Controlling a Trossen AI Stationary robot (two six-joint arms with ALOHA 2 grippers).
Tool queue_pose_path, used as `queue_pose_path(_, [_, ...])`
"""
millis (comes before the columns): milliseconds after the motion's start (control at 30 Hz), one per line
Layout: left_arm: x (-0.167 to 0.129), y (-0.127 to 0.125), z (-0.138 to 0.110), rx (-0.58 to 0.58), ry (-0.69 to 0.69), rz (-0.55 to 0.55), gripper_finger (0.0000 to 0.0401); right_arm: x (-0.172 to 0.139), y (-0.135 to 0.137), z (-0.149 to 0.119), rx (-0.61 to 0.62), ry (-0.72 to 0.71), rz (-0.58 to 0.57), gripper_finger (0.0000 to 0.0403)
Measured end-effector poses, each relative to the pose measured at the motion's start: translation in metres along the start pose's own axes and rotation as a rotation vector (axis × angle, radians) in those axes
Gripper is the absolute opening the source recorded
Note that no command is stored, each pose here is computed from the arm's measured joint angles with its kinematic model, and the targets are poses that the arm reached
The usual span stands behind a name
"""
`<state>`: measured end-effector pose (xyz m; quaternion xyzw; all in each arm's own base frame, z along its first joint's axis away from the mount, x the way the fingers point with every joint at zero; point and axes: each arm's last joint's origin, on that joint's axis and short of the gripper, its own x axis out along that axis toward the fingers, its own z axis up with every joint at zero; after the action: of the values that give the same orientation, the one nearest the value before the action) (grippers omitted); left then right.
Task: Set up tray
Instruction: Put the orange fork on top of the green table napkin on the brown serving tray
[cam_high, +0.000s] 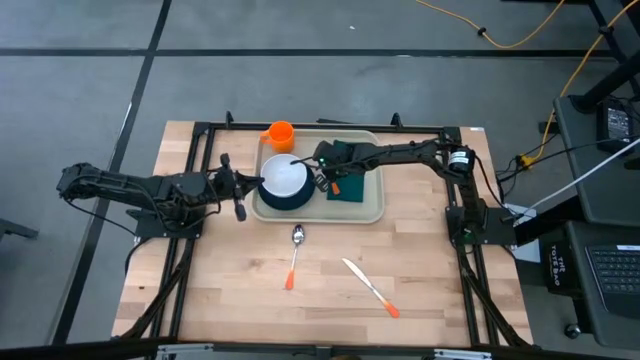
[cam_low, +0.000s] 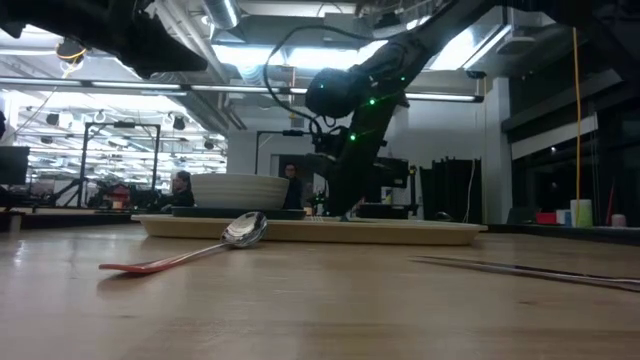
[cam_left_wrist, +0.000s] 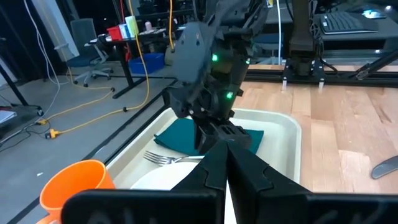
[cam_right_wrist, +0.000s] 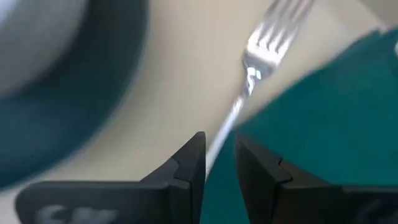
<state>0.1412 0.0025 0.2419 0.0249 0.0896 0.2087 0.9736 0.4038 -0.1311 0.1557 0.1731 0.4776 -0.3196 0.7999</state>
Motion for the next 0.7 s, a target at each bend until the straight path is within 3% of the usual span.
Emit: queue_pose_path(700, [0.0001, 0.0, -0.0002, 0.001, 0.001, 0.0, 0.0002, 0.004, 0.0021, 0.0034, 0.009, -0.044, 0.006, 0.0088])
